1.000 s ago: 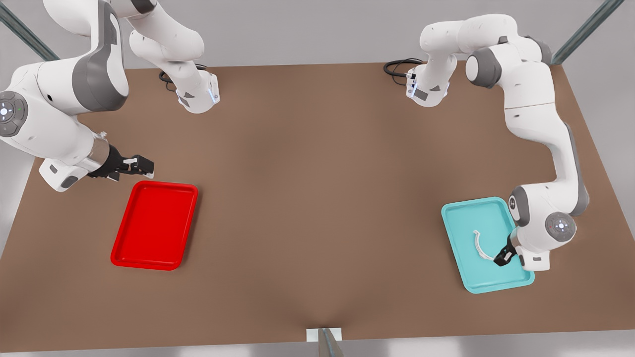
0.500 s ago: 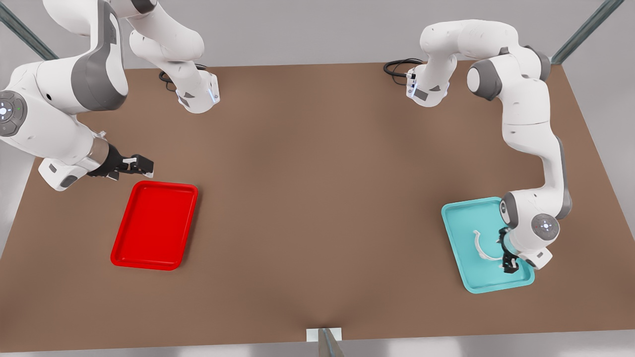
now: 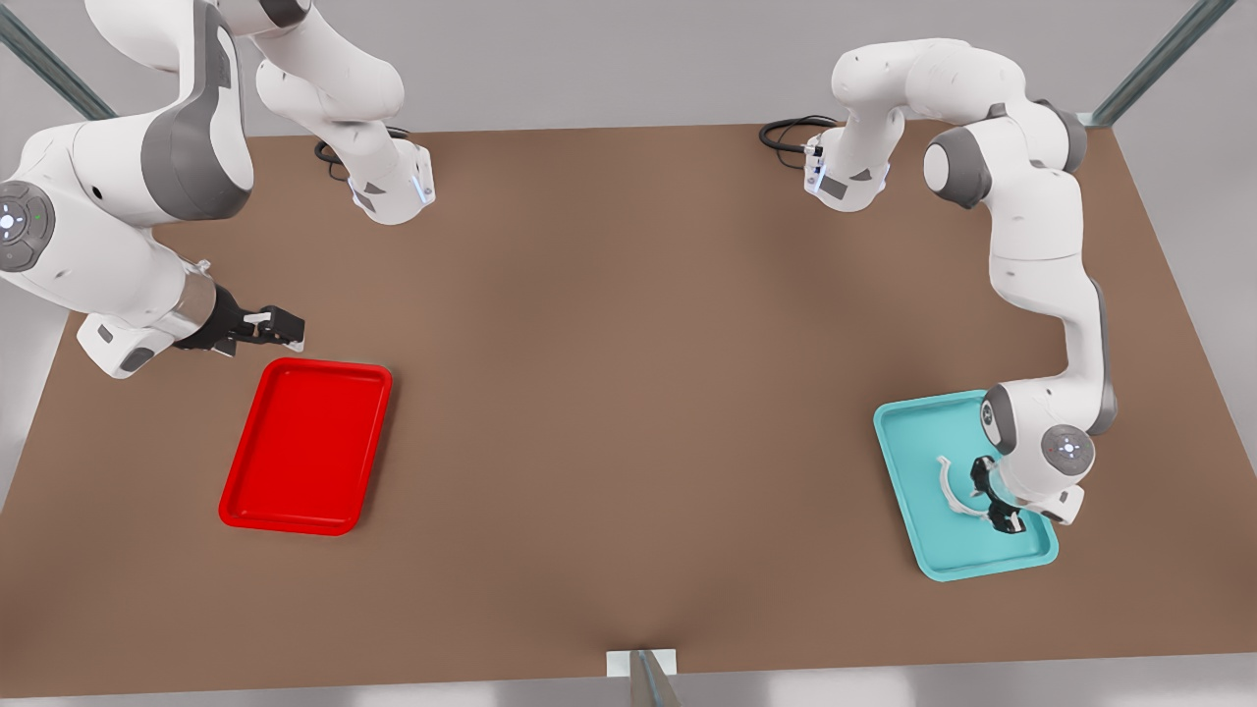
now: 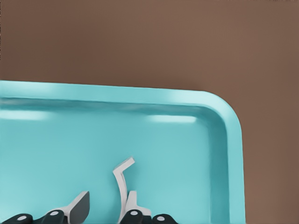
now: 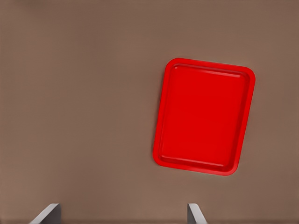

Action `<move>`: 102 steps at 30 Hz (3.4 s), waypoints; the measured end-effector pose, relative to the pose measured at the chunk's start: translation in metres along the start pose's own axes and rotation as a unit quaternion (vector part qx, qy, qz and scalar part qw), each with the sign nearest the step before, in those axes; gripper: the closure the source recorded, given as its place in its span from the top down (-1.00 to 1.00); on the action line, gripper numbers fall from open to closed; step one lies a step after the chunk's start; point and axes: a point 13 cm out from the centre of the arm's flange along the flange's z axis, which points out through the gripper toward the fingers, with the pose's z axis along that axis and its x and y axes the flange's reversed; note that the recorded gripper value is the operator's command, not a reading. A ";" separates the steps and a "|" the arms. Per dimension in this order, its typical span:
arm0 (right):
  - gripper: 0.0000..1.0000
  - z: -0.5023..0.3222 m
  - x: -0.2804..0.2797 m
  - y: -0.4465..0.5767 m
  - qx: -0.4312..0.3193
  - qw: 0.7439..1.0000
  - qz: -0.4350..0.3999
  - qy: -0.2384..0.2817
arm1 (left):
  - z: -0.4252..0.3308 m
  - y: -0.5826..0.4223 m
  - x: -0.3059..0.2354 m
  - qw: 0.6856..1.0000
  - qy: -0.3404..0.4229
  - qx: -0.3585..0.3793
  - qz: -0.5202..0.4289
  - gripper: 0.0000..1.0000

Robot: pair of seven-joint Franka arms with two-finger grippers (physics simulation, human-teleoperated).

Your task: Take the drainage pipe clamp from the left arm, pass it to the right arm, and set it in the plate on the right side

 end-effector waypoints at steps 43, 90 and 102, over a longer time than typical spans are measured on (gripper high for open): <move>1.00 0.011 -0.004 -0.001 0.008 1.000 0.000 0.006 | -0.301 0.177 0.564 0.956 0.176 -0.078 -0.223 -0.57; 1.00 0.191 -0.072 0.289 0.043 0.981 -0.154 -0.114 | -0.331 0.189 0.654 0.924 0.285 0.002 -0.253 -0.57; 0.14 0.218 -0.067 0.297 0.035 0.980 -0.155 -0.116 | -0.338 0.185 0.651 0.921 0.290 -0.004 -0.261 -0.57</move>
